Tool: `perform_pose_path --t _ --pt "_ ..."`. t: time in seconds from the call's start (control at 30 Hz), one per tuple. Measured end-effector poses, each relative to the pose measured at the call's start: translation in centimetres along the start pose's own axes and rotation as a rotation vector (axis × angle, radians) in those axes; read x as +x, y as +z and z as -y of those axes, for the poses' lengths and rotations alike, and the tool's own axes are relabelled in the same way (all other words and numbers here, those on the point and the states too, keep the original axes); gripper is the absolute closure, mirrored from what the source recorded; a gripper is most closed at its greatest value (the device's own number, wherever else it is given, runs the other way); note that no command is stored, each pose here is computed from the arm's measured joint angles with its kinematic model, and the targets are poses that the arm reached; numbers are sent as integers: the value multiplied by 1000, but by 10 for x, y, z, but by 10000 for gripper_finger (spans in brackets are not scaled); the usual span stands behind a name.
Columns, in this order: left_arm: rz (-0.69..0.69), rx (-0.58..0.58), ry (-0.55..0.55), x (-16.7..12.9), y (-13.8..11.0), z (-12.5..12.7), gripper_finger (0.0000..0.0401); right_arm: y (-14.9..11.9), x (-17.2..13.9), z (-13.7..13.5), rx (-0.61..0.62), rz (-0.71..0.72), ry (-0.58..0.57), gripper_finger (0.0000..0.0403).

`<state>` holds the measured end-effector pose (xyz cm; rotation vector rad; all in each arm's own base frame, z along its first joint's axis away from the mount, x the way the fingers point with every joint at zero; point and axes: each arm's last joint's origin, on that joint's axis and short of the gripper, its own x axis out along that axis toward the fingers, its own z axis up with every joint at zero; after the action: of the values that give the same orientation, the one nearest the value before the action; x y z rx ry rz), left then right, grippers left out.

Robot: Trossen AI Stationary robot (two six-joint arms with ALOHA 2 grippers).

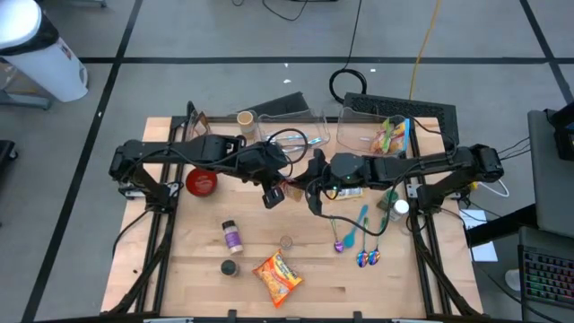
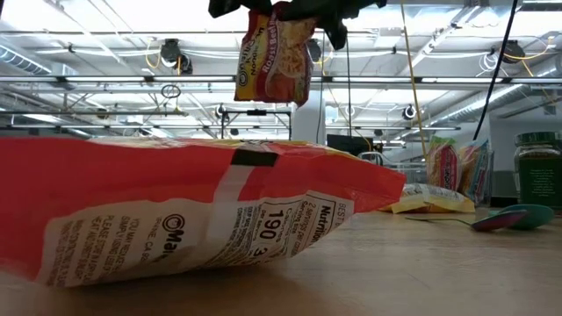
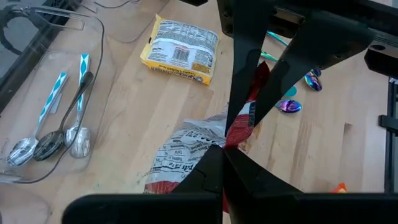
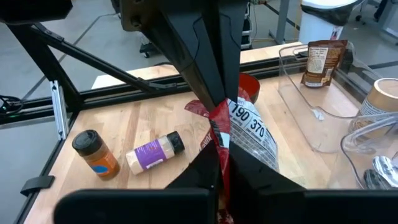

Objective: Pick & Place Food Item
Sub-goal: Put the red noodle pack into the right transparent bin

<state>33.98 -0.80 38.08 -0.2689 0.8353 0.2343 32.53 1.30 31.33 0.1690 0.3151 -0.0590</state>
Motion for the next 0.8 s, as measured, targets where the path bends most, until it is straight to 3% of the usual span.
perform_pose_path --t 0.37,0.53,0.8 --pt "1 6 -1 0 0 0 384 0 0 0 -8 0 -1 402" --pt "-4 33 -63 0 3 -2 369 0 0 0 -2 -1 -1 402" --pt "47 35 -169 -3 16 -15 300 0 0 2 9 1 -14 403"
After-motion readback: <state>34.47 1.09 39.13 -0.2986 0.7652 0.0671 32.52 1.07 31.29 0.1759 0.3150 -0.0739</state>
